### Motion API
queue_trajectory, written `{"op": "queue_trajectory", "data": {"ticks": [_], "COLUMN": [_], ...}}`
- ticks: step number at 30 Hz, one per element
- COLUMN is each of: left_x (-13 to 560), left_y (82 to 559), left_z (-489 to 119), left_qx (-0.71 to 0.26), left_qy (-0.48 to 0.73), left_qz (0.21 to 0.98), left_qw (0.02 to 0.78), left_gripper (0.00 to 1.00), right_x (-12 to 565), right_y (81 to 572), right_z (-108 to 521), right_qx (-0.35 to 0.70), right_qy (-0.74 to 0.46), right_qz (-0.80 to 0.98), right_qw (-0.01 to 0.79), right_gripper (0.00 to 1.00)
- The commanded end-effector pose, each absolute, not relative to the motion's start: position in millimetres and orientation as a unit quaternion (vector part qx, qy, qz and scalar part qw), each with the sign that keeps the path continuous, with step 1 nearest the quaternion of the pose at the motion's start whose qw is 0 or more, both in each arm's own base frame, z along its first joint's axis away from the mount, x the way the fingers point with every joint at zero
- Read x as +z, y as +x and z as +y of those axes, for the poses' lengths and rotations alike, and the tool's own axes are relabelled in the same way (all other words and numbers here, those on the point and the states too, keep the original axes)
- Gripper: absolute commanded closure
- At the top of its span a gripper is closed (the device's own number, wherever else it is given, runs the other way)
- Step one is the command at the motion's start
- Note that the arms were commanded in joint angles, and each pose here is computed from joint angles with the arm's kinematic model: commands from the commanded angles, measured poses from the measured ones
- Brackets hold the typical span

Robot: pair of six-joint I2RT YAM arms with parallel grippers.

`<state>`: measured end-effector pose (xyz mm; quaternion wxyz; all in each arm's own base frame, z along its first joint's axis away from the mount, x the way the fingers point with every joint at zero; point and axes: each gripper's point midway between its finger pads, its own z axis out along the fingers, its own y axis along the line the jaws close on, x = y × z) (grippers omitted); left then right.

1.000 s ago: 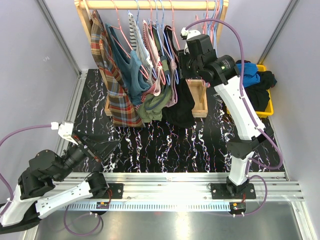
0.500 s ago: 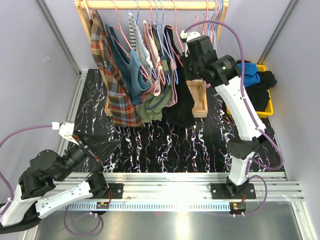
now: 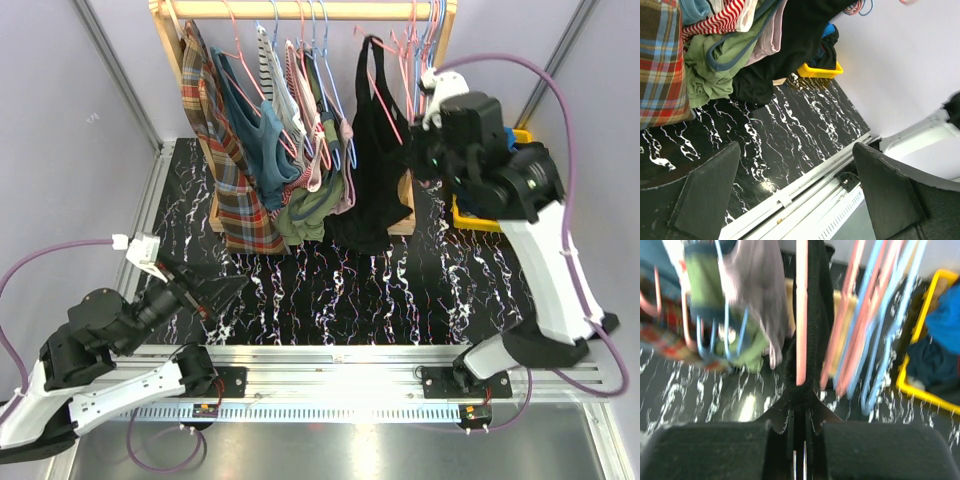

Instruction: Remove the tank top from the hanger

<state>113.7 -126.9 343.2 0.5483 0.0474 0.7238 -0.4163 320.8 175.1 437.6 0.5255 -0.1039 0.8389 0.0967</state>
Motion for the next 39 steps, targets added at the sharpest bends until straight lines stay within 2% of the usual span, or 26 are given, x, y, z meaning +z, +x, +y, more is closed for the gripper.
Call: {"op": "queue_trajectory", "data": {"ticks": [1,7,12,18,23,27,33,39], "left_x": [370.0,392.0,418.8,448.7,466.2,446.4,427.2,444.4], "left_y": [119.2,128.5,135.6,144.6,140.4,134.3,159.0,169.9], "left_z": [-137.4,-165.6,-207.3,-260.7,-320.8,-366.6,-364.8,-376.4], "left_qx": [-0.419,-0.41,-0.419,-0.442,-0.394,-0.38,-0.318,-0.306], "left_qy": [0.062,0.103,0.155,0.206,0.274,0.315,0.274,0.267], "left_qz": [0.707,0.705,0.696,0.662,0.63,0.631,0.639,0.602], "left_qw": [0.566,0.569,0.562,0.57,0.61,0.599,0.644,0.687], "left_gripper": [0.01,0.01,0.01,0.01,0.01,0.01,0.01,0.01], "right_x": [423.8,388.9,385.6,374.6,371.0,367.9,363.6,357.2], "right_y": [278.1,180.8,97.8,36.8,3.4,-3.2,-11.0,-13.3], "right_z": [171.5,137.6,99.3,78.2,74.1,72.8,78.9,83.5], "right_qx": [0.142,0.202,0.26,0.308,0.349,0.357,0.372,0.379], "right_qy": [-0.114,-0.132,-0.133,-0.128,-0.126,-0.123,-0.137,-0.141], "right_qz": [0.848,0.859,0.846,0.849,0.842,0.839,0.838,0.843], "right_qw": [0.498,0.452,0.446,0.41,0.391,0.392,0.374,0.355], "right_gripper": [1.0,1.0,1.0,1.0,1.0,1.0,1.0,1.0]}}
